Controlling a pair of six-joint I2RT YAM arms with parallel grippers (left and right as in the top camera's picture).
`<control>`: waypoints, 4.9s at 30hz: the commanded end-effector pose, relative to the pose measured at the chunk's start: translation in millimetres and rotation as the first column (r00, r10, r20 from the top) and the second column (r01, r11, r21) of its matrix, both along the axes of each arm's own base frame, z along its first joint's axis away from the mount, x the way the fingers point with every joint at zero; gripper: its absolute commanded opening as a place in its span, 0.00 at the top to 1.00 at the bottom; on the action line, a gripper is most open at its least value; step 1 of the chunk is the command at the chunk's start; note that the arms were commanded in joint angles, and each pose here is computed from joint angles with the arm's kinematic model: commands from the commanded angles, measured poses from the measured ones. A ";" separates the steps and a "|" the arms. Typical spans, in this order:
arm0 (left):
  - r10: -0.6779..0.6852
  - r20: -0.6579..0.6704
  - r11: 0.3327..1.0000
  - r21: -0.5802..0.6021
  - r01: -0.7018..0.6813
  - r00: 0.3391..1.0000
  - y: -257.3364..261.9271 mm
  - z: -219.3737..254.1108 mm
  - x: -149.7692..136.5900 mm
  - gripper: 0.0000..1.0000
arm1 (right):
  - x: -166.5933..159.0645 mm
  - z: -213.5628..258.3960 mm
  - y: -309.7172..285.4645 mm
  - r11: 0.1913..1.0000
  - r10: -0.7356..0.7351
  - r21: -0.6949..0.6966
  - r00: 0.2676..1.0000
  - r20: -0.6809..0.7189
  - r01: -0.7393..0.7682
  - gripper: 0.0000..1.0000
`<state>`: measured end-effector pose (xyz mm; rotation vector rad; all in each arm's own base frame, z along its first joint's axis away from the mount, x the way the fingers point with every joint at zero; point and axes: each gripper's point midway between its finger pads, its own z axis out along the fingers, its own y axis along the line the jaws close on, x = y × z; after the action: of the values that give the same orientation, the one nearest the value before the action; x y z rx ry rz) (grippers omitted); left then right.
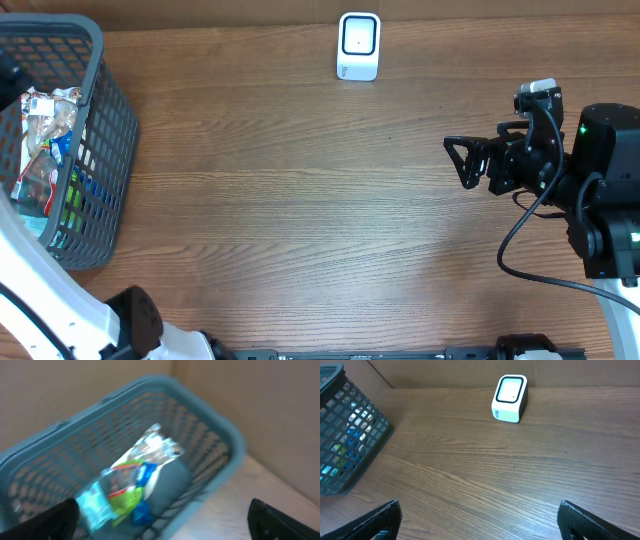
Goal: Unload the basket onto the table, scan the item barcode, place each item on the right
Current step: 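Lower the left gripper into the basket and grasp the green snack bag, then lift the green snack bag out and drop it on the table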
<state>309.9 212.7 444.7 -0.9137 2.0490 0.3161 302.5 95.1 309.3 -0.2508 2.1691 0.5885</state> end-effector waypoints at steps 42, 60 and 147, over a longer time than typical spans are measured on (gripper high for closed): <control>0.031 -0.556 0.900 -0.345 -0.265 0.831 89.9 -248.0 36.1 0.14 | -4.1 1.8 0.7 1.000 -0.016 0.017 0.999 -0.042 0.017 0.00; 0.166 -0.462 0.902 -0.286 -0.324 0.871 73.6 -169.6 -18.9 0.07 | -9.3 -4.8 0.4 1.000 -0.016 0.013 0.997 -0.078 0.017 0.00; 0.213 -0.059 0.965 -0.144 -0.219 0.975 92.8 -147.4 6.1 0.19 | -1.7 -16.3 1.0 1.000 -0.016 0.011 0.993 -0.119 0.017 0.00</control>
<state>304.4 296.6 325.9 -1.1999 1.9731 0.3112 298.8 94.8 278.9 -0.1861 2.3148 0.6280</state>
